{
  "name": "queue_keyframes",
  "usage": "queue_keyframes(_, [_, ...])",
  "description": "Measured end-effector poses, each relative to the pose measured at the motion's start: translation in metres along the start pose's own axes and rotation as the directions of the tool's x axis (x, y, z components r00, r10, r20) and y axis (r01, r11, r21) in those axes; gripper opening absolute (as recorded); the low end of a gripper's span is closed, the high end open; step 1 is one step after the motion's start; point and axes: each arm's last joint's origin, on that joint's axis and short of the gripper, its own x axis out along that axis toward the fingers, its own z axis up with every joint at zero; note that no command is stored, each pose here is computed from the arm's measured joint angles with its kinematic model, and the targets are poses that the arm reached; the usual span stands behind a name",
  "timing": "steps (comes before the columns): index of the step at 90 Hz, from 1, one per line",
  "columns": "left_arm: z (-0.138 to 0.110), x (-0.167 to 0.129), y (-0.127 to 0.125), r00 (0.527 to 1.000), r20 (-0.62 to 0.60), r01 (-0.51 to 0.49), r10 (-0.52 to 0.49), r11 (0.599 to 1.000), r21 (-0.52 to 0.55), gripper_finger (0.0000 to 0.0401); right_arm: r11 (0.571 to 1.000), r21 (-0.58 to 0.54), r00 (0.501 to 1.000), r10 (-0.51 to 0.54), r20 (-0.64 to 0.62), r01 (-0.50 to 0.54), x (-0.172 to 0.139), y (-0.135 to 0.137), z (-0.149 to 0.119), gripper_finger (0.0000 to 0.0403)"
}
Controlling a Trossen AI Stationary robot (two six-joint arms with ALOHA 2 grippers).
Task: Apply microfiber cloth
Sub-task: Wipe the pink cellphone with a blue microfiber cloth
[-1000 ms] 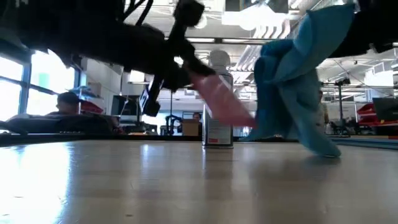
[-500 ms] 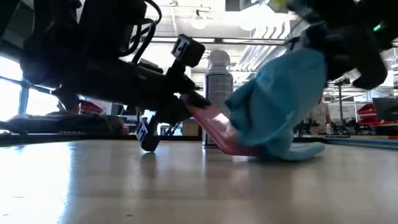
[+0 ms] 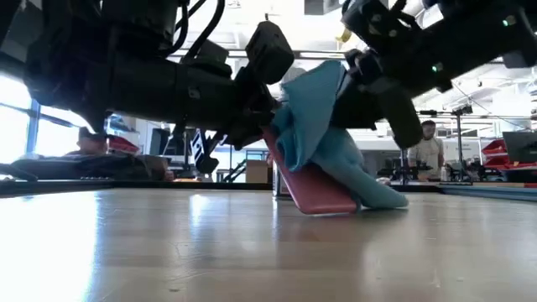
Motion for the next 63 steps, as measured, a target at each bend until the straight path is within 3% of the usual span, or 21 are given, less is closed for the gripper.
queue_keyframes(13, [-0.002, -0.001, 0.001, 1.000, -0.003, -0.004, 0.004, 1.000, 0.013, 0.0033, 0.999, 0.032, 0.999, 0.034, 0.011, -0.034, 0.001, 0.000, 0.000, 0.0000])
queue_keyframes(29, [-0.003, -0.001, 0.002, 1.000, -0.009, -0.005, 0.005, 1.000, 0.012, 0.0041, 0.968, 0.132, 0.977, 0.214, 0.016, -0.214, 0.010, 0.014, -0.010, 0.0000])
queue_keyframes(41, [-0.003, -0.001, 0.002, 1.000, -0.010, -0.005, 0.006, 1.000, 0.017, 0.0042, 0.935, 0.140, 0.941, 0.335, -0.044, -0.327, 0.005, 0.024, -0.018, 0.0000])
queue_keyframes(51, [-0.003, -0.002, 0.002, 1.000, -0.014, -0.001, 0.001, 1.000, 0.031, 0.0042, 0.936, 0.112, 0.929, 0.347, -0.129, -0.334, -0.013, 0.018, -0.017, 0.0000])
queue_keyframes(63, [-0.003, -0.001, 0.001, 1.000, -0.019, 0.006, -0.005, 0.999, 0.035, 0.0042, 0.959, 0.061, 0.924, 0.284, -0.257, -0.278, -0.042, -0.013, -0.001, 0.0000])
